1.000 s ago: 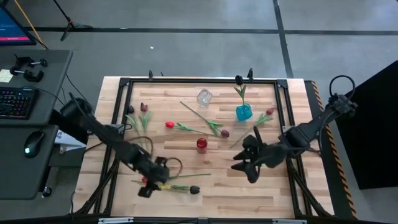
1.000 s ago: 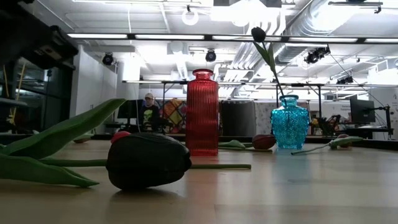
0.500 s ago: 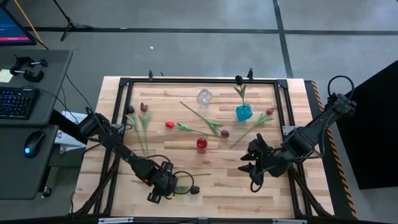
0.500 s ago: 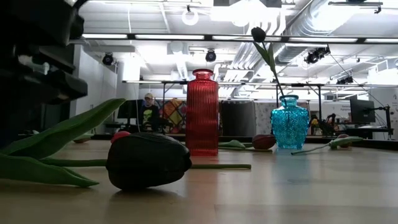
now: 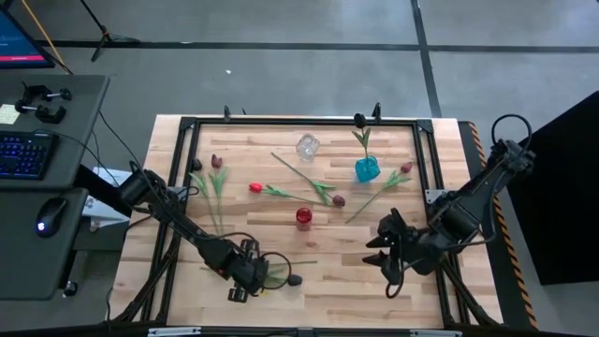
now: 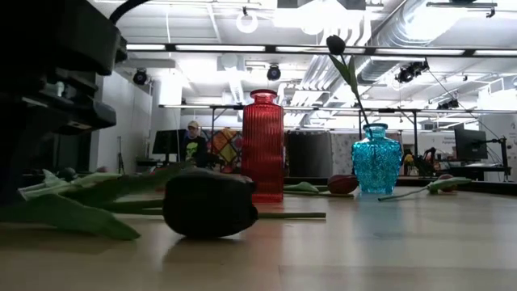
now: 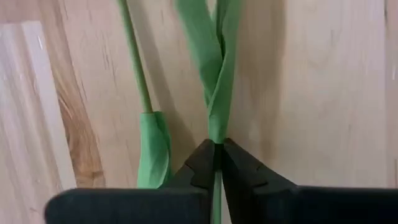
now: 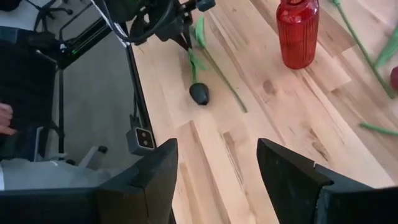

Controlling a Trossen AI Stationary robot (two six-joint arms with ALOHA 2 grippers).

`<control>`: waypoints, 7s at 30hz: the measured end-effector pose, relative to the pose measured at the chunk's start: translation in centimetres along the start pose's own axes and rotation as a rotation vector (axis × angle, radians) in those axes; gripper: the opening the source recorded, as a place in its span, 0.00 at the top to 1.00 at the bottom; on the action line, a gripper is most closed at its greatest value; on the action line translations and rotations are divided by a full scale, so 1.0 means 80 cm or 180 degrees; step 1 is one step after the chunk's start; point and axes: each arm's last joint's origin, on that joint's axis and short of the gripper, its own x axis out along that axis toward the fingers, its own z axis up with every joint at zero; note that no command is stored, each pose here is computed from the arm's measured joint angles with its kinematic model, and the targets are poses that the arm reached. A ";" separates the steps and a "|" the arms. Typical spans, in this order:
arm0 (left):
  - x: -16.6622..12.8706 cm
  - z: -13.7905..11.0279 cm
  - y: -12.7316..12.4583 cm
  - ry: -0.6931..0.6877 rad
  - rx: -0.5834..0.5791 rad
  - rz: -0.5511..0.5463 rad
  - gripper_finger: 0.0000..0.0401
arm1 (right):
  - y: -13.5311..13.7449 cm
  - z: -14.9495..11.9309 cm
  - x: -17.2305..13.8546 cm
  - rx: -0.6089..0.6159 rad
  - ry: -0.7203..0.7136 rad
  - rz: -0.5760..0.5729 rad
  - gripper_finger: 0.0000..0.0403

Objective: Sort flowers into vase by color
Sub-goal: Put the bottom black flower into the blue vase, then put the black flower into the blue vase

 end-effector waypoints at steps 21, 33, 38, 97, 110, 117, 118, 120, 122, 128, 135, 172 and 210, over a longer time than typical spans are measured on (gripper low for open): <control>-0.280 0.037 0.144 -0.4048 -0.0674 0.0715 1.00 | -0.009 0.014 -0.103 -0.0402 -0.1816 -0.0031 0.48; -0.196 0.129 0.308 -0.5293 -0.0600 0.0620 1.00 | -0.043 0.048 -0.143 -0.0153 -0.2673 -0.0653 0.48; -0.170 0.190 0.338 -0.5305 -0.0520 0.0607 1.00 | -0.049 0.055 -0.145 -0.0094 -0.2836 -0.0907 0.48; -0.066 0.299 0.394 -0.4609 -0.1024 0.0916 0.54 | -0.055 0.063 -0.144 -0.0122 -0.2946 -0.1178 0.48; -0.053 0.298 0.392 -0.4256 -0.0951 0.0755 0.44 | -0.055 0.063 -0.144 -0.0124 -0.2945 -0.1178 0.48; -0.057 0.298 0.388 -0.4141 -0.0823 0.0804 0.44 | -0.055 0.063 -0.144 -0.0176 -0.2934 -0.1205 0.48; -0.064 0.298 0.387 -0.4145 -0.0802 0.0787 0.44 | -0.055 0.063 -0.144 -0.0177 -0.2934 -0.1205 0.48; -0.079 0.297 0.383 -0.4082 -0.0750 0.0784 0.44 | -0.055 0.063 -0.144 -0.0178 -0.2934 -0.1206 0.48; -0.094 0.294 0.380 -0.3931 -0.0691 0.0789 0.44 | -0.055 0.063 -0.144 -0.0190 -0.2931 -0.1212 0.48; -0.126 0.281 0.359 -0.3377 -0.0530 0.0443 0.44 | -0.055 0.063 -0.144 -0.0303 -0.2908 -0.1270 0.48; -0.174 0.247 0.301 -0.2474 -0.0233 0.0092 0.45 | -0.054 0.064 -0.144 -0.0463 -0.2875 -0.1348 0.48; -0.076 -0.145 0.184 0.0096 -0.5625 0.1837 0.56 | -0.055 0.063 -0.144 -0.0660 -0.2825 -0.1436 0.48; -0.133 -0.112 0.174 -0.1001 -0.5711 0.2207 1.00 | -0.055 0.063 -0.143 -0.0725 -0.2783 -0.1418 0.48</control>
